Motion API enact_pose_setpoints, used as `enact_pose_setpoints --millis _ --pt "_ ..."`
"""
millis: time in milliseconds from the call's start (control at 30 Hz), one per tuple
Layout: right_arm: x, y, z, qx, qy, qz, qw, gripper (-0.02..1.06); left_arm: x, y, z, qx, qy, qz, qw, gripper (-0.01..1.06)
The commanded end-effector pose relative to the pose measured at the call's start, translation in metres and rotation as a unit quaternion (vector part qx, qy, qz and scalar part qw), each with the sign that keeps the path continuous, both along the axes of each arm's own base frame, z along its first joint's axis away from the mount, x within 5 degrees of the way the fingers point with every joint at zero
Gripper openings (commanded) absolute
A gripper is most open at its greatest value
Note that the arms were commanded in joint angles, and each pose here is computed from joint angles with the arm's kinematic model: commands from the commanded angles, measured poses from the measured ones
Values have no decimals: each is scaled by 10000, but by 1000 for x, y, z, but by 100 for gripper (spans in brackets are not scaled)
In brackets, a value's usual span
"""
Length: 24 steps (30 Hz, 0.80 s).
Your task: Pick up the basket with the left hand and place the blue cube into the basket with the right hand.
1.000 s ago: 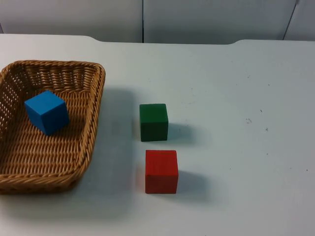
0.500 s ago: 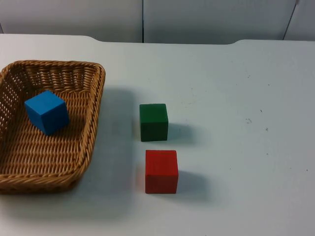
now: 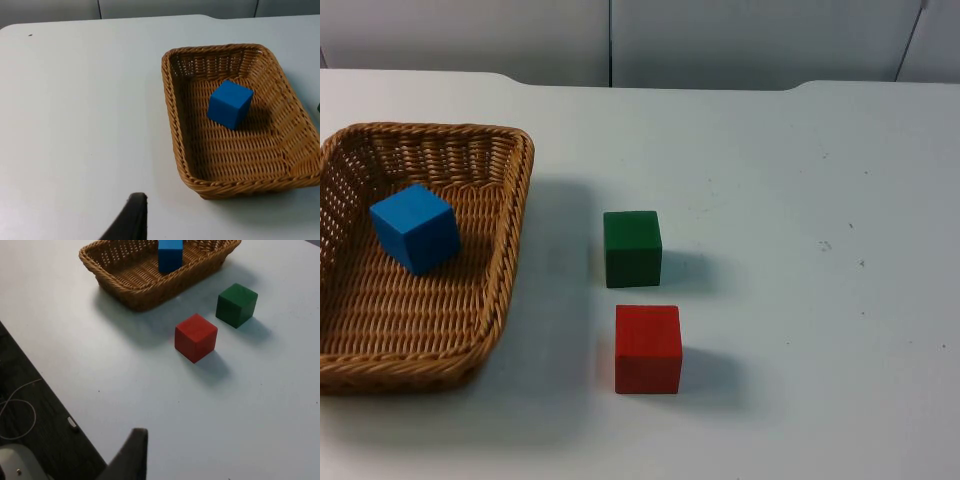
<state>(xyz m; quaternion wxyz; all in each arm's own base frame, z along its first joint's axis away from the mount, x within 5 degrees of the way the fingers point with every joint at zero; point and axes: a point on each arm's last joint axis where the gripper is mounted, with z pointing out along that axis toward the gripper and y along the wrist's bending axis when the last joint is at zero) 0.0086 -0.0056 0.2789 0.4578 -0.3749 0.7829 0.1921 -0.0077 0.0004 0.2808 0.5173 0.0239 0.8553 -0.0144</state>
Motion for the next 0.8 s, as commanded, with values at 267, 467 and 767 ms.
enact_pose_setpoints --millis 267,467,767 --pt "0 0 0 21 -54 -14 10000 104 1 0 -1 -37 -32 -6 10000 105" --pt "0 0 0 36 -34 -8 10000 104 1 0 -1 -37 -32 -6 10000 105" --pt "0 0 0 -59 -139 83 9999 104 1 0 -1 -37 -32 -6 10000 105"
